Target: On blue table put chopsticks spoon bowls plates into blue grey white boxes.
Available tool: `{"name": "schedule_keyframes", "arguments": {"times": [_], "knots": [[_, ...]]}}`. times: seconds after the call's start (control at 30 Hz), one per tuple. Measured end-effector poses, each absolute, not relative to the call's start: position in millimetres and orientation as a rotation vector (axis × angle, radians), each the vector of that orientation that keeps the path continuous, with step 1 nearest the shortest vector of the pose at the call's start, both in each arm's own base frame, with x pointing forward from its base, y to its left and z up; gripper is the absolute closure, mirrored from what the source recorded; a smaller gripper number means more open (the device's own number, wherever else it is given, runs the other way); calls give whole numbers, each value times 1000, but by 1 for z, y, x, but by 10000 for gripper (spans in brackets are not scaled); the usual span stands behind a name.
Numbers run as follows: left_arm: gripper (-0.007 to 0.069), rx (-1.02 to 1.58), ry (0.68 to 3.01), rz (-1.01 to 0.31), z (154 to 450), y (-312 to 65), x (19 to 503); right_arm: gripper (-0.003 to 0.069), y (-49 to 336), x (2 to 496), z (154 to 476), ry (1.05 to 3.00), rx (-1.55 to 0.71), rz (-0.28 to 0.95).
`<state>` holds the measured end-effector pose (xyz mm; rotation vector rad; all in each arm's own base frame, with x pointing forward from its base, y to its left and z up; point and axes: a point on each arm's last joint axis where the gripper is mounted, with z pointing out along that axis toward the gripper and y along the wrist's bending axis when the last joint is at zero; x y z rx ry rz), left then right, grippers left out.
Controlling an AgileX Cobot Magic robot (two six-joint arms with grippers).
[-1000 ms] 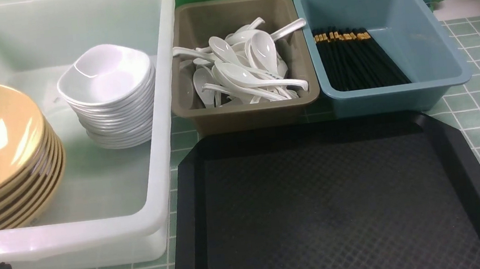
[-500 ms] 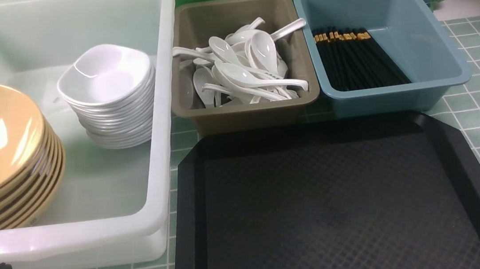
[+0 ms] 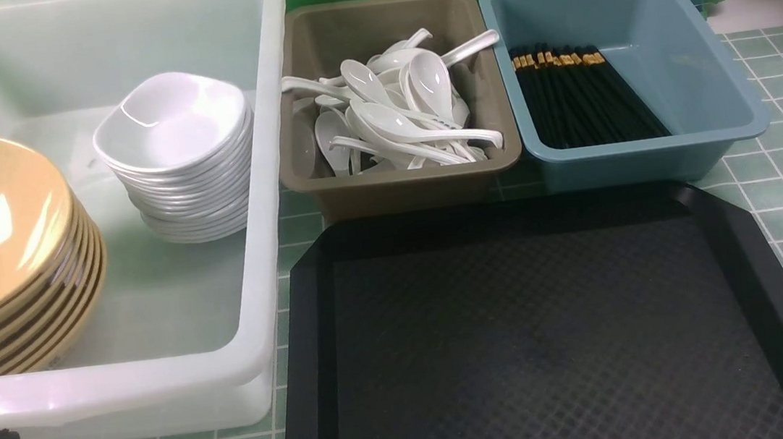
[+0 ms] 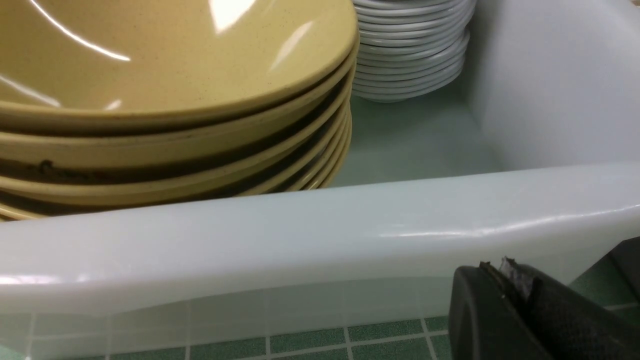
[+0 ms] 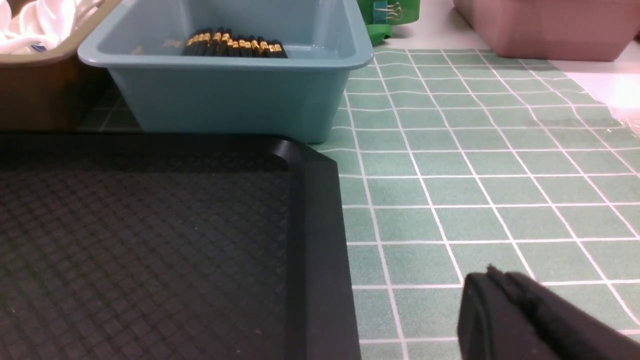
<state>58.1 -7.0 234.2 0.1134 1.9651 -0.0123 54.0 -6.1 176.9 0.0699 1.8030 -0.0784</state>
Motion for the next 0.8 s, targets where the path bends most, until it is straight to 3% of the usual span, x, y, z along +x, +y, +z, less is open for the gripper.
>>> {"name": "schedule_keyframes", "arguments": {"times": [0.5, 0.8], "knots": [[623, 93, 1926, -8, 231, -6, 60, 608, -6, 54, 177, 1803, 70, -78], [623, -24, 1507, 21, 209, 2, 57, 601, -6, 54, 177, 1803, 70, -78]]}}
